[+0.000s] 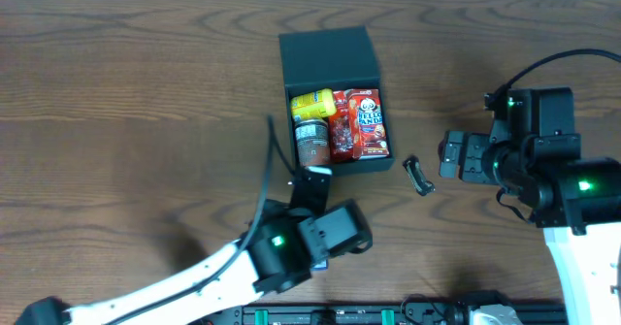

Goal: Pack container
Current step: 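Move the left gripper to the blue Eclipse mints tin and grasp it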

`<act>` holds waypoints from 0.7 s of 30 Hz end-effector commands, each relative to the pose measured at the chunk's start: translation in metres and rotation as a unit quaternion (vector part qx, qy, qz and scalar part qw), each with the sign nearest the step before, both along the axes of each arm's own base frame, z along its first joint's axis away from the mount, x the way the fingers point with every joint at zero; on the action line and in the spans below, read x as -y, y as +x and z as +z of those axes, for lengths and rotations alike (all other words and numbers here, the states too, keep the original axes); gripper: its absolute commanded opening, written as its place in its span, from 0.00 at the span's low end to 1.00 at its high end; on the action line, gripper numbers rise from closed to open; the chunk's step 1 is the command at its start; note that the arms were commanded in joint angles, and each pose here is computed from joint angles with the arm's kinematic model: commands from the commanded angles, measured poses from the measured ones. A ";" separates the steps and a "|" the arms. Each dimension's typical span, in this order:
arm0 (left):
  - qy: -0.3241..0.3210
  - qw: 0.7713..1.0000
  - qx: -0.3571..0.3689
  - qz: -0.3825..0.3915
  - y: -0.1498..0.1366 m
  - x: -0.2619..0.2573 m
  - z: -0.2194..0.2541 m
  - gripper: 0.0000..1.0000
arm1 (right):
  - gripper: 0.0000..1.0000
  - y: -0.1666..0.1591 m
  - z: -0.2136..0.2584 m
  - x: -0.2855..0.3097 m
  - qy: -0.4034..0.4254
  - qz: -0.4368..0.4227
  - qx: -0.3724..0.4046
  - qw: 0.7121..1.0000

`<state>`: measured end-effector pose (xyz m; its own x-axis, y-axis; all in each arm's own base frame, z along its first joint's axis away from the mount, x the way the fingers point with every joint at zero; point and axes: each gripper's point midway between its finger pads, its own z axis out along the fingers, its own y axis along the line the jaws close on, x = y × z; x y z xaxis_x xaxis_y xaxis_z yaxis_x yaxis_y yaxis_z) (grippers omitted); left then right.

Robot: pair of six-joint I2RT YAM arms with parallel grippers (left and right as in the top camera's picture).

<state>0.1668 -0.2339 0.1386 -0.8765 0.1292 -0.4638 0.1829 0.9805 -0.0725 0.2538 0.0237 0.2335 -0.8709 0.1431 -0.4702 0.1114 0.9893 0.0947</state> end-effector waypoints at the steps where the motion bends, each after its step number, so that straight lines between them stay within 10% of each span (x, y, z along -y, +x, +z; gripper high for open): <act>1: 0.001 1.000 -0.023 0.016 -0.004 0.004 -0.013 0.95 | 0.99 0.000 -0.003 0.004 -0.003 -0.015 -0.004 1.000; 21: 0.035 0.983 -0.151 0.100 -0.004 0.021 -0.101 0.95 | 0.99 -0.001 -0.004 0.004 0.003 -0.022 -0.006 1.000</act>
<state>0.1655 -0.2580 0.0490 -0.9787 -0.0363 -0.2019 -0.0249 0.9980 -0.0587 0.2532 0.0234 0.2315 -0.8707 0.1643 -0.4635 0.1316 0.9860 0.1023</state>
